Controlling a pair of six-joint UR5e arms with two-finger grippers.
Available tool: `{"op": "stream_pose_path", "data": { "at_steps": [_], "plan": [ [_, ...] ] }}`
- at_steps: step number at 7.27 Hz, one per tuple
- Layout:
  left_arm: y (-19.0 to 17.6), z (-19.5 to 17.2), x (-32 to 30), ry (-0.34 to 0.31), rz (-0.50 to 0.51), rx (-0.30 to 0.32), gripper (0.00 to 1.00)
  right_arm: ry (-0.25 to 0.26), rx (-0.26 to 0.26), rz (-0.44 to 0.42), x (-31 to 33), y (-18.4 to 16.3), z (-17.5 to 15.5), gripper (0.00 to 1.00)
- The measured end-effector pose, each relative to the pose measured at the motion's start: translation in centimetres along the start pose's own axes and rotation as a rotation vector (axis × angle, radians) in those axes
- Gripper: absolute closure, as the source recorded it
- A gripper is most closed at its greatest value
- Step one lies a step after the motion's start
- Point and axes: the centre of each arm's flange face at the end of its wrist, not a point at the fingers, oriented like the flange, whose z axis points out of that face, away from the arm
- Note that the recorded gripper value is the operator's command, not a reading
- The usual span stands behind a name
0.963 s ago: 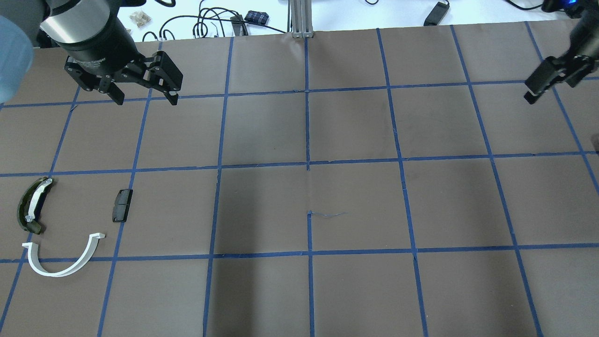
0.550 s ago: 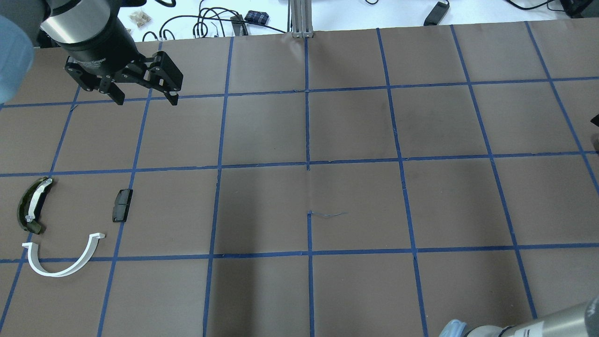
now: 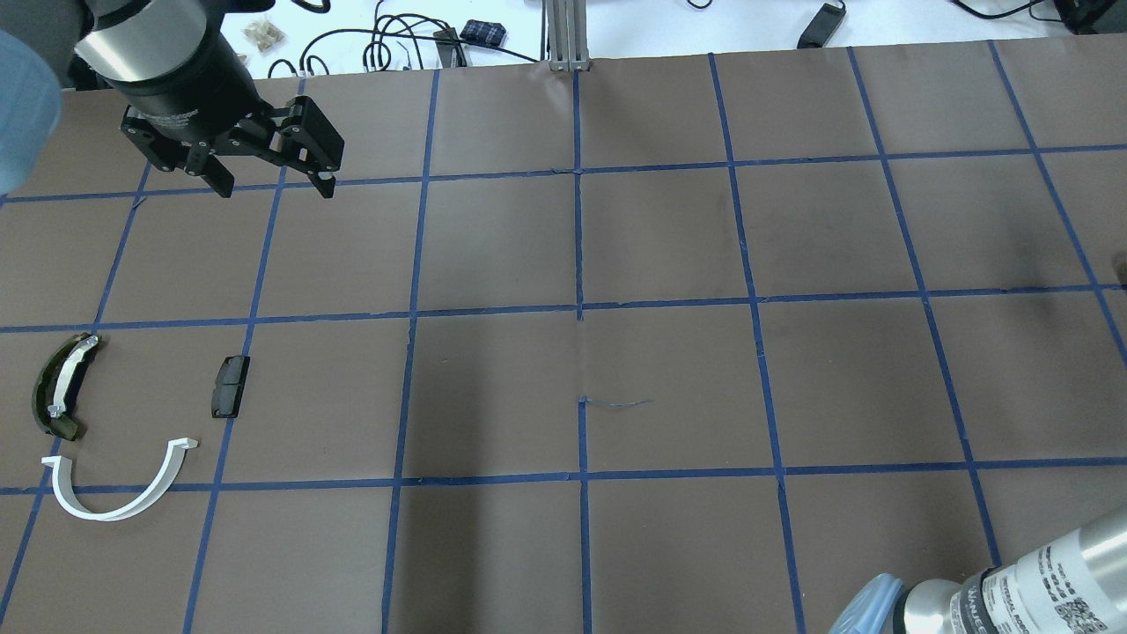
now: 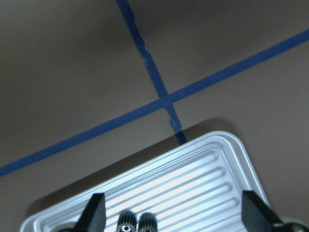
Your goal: Place bearing gear from tray to pile
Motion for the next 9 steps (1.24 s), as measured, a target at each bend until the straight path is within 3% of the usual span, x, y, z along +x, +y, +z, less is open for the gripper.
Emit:
{"op": "stream_pose_path", "data": {
  "at_steps": [3,5,8,9],
  "plan": [
    [0.0,0.0,0.0,-0.001,0.000,-0.001,0.00,-0.031,0.024,-0.336,-0.9,3.7,3.6,0.00],
    [0.3,0.0,0.0,-0.001,0.000,-0.005,0.00,-0.022,0.014,-0.554,-1.0,4.9,4.2,0.00],
    [0.4,0.0,-0.1,0.000,-0.002,-0.006,0.00,-0.008,0.007,-0.719,-2.3,7.3,5.1,0.11],
    [0.3,0.0,-0.1,0.000,-0.002,-0.005,0.00,-0.006,0.015,-0.767,-3.0,7.9,5.8,0.22]
  ]
}}
